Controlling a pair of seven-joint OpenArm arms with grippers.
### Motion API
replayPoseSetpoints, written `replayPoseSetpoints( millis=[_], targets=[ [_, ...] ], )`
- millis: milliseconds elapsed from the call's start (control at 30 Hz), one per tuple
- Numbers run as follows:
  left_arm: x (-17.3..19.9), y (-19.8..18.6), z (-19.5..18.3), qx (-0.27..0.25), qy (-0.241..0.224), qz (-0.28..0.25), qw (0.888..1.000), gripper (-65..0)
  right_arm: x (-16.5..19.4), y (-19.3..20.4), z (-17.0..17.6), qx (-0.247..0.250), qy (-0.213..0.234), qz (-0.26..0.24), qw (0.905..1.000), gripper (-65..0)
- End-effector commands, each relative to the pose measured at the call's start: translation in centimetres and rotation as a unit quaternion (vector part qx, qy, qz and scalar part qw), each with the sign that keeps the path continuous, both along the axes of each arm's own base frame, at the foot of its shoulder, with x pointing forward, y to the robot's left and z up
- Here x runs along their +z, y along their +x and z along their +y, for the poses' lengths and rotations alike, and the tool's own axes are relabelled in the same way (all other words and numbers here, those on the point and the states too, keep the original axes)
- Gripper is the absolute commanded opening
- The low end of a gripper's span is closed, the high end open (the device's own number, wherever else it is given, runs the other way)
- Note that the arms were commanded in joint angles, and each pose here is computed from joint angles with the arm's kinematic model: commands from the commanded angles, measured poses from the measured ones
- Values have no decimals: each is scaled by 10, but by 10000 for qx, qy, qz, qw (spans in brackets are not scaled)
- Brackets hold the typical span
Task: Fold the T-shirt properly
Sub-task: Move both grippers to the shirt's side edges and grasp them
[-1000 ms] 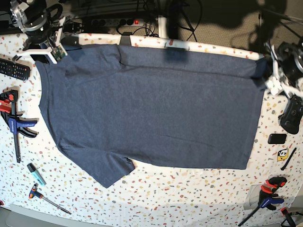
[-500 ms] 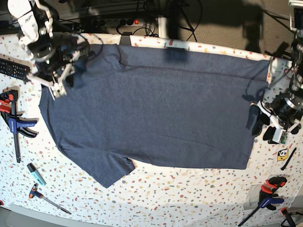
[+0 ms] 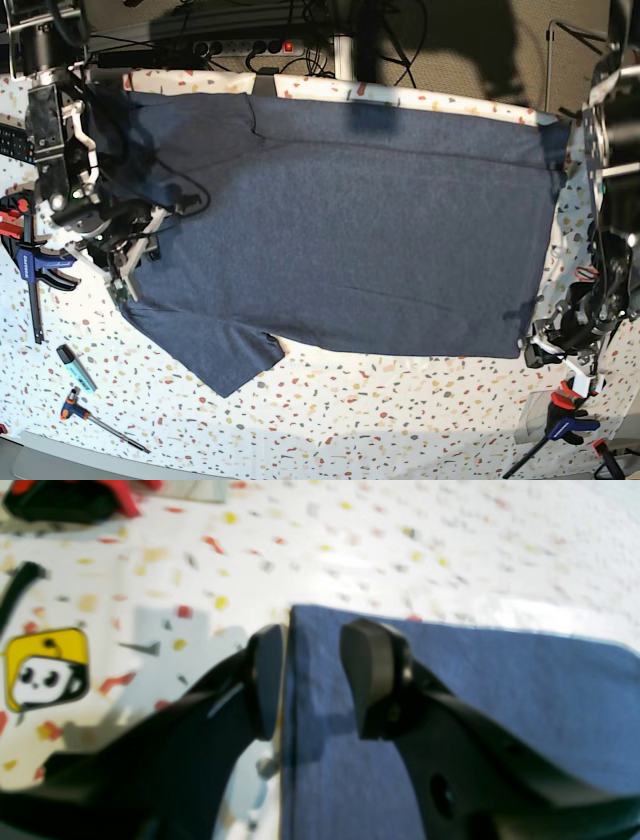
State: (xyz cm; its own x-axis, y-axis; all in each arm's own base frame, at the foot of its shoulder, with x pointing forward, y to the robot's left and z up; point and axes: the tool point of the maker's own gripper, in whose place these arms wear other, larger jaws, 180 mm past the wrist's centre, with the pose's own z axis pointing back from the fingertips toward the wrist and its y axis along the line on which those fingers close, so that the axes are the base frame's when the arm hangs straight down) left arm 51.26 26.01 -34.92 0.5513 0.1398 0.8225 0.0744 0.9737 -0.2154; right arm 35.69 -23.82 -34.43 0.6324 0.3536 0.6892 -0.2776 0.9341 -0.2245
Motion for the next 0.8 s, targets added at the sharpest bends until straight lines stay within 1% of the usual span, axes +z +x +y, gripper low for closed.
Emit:
replayPoseSetpoints(
  millis=[0,100,167,233,367,533,667,767],
  targets=[
    [22,16,11,109,43,-257,9996,-418,19,12,-2,73,-50,-267,9996,-468],
    [9,15,21,240,169,-121,9995,-418,22,15,-2,75,-57,-292,9995,-468],
    [-3,10,22,296,158,-58,9994,-418,22,15,-2,75,-55,-288,9995,-468],
    [-12,4,22,367,89,-32,9993,-436,22,14,-2,74,-58,-284,9996,-468],
    [-24,-4,22,382,76,61,9992,-437,22,14,-2,73,-59,-282,9996,-468],
    [-38,-13,15,337,47,197,9992,-437,21,14,-3,68,-67,-263,9996,-468],
    [-49,-18,2,257,-12,283,9993,-437,20,13,-3,60,-74,-231,9997,-468],
    [-50,-16,-6,207,-51,287,9994,-437,20,13,-3,56,-79,-213,9997,-468]
  ],
)
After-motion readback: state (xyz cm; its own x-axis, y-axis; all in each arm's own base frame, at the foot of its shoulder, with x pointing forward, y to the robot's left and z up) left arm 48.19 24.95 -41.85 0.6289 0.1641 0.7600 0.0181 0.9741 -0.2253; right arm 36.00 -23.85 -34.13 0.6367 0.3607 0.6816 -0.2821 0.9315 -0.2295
